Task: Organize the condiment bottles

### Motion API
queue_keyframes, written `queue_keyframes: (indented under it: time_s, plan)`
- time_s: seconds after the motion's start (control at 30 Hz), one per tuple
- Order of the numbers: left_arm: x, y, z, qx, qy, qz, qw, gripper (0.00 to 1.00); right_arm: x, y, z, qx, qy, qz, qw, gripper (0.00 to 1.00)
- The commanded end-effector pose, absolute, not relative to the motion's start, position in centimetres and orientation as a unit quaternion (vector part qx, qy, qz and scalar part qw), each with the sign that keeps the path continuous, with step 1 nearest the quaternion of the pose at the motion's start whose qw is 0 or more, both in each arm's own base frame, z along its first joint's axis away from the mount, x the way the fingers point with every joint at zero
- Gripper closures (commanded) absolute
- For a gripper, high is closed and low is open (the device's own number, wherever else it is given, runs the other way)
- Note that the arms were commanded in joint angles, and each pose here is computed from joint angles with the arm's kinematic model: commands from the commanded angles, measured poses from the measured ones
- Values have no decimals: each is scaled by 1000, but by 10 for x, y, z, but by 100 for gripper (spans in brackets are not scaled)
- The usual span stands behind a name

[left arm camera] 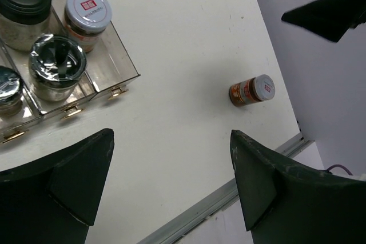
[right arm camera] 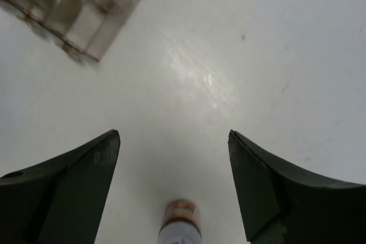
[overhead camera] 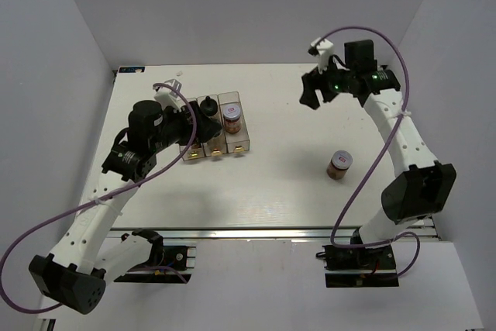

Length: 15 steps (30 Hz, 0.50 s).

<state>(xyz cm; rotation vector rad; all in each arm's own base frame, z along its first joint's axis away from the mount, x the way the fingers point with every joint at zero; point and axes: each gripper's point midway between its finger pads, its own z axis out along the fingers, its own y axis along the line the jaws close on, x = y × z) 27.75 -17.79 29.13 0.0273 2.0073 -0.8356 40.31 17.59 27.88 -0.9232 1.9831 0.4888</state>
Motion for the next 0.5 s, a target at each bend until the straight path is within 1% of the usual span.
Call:
queue_keyframes:
  time_s: [0.0, 0.03, 0.1, 0.13, 0.17, 0.2, 0.47]
  plan:
    - [278, -191, 297, 38, 807, -361, 466, 8, 362, 136, 233, -359, 849, 154, 356, 18]
    - [279, -191, 297, 38, 807, -360, 466, 8, 349, 126, 211, -352, 864, 146, 329, 17]
    - [280, -191, 295, 39, 808, -357, 467, 8, 337, 109, 202, -342, 874, 113, 325, 15]
    - [280, -191, 296, 39, 808, -357, 467, 8, 324, 103, 181, -340, 884, 107, 302, 14]
    - [279, -191, 295, 41, 808, -358, 466, 7, 323, 96, 178, -335, 886, 89, 309, 12]
    - [279, -191, 293, 41, 810, -357, 464, 7, 316, 91, 164, -330, 893, 85, 294, 12]
    - [276, -175, 300, 39, 813, -320, 485, 4, 317, 65, 136, -314, 911, 53, 260, 11]
